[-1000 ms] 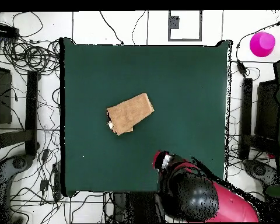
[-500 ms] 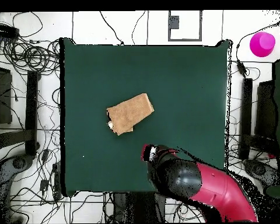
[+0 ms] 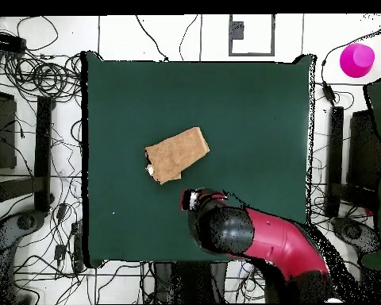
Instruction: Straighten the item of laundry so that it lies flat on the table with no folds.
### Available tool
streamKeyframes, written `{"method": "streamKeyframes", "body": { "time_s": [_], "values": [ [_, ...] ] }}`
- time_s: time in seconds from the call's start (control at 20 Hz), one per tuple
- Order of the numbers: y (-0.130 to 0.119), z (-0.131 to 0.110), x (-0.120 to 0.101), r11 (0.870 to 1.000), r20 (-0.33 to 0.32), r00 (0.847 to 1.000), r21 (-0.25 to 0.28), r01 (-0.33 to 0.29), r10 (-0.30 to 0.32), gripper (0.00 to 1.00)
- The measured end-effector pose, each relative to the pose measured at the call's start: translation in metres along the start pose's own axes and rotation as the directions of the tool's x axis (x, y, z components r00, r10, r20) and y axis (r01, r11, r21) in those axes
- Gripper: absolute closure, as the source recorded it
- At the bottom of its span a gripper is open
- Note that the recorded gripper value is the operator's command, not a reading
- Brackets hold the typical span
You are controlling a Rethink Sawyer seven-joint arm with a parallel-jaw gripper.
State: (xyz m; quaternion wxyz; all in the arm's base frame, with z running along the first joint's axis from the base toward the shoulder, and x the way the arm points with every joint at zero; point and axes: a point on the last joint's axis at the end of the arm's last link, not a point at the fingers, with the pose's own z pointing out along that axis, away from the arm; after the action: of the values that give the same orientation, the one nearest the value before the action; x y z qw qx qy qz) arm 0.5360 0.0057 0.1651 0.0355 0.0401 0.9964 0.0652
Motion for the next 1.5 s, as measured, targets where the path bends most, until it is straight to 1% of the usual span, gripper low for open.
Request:
{"method": "streamKeyframes", "body": {
  "time_s": [0.2,0.45,0.65,1.05,1.3,1.5],
  "values": [
    [0.004,0.022,0.000,1.000,0.040,0.999,-0.005,0.018,-0.018,0.00],
    [0.009,0.043,0.004,0.999,0.057,0.998,-0.013,0.034,-0.033,0.00],
    [0.020,0.060,0.008,0.999,0.058,0.997,-0.027,0.046,-0.045,0.00],
    [0.056,0.100,0.018,0.994,0.063,0.994,-0.057,0.097,-0.094,0.00],
    [0.067,0.116,0.023,0.991,0.079,0.991,-0.066,0.116,-0.111,0.00],
    [0.069,0.126,0.021,0.988,0.114,0.985,-0.063,0.138,-0.130,0.00]
  ]
}}
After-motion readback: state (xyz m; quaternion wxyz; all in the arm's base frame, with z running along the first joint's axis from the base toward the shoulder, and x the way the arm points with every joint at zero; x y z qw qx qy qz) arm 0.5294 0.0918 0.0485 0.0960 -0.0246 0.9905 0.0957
